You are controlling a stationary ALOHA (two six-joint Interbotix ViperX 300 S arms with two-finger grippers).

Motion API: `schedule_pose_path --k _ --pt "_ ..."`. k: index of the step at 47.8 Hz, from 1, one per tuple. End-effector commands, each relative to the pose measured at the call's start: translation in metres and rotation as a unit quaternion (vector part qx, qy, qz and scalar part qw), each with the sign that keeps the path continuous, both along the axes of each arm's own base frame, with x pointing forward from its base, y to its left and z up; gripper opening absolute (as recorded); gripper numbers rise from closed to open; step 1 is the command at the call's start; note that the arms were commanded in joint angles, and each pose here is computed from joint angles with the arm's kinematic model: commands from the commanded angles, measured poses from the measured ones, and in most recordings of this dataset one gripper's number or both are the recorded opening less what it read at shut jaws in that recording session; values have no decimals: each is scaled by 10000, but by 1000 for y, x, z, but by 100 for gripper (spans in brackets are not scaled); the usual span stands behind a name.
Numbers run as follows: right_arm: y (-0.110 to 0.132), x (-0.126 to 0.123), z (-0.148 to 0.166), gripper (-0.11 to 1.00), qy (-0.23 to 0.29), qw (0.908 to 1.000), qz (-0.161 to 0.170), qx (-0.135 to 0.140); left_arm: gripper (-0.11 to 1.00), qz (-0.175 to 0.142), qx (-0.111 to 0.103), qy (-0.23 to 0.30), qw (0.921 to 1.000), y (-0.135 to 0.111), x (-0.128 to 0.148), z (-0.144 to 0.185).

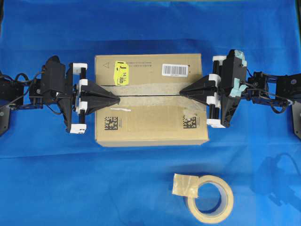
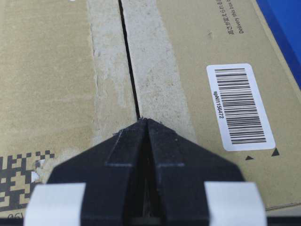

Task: Close the cardboard box.

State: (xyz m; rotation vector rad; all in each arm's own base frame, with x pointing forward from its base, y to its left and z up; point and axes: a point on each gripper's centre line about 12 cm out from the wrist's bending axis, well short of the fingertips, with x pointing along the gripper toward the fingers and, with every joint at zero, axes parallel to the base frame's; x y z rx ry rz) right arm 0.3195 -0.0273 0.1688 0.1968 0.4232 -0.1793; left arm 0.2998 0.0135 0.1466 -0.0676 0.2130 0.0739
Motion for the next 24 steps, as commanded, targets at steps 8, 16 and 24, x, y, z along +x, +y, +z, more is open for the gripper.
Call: schedule_pose_path --k 8,16,24 --pt "1 4 7 0 -123 9999 10 -2 0 73 2 -46 10000 4 0 2" --pt "1 4 7 0 -123 9999 10 -2 0 73 2 -46 10000 4 0 2" --pt "1 4 7 0 -123 9999 10 -2 0 89 2 -53 9999 5 0 3"
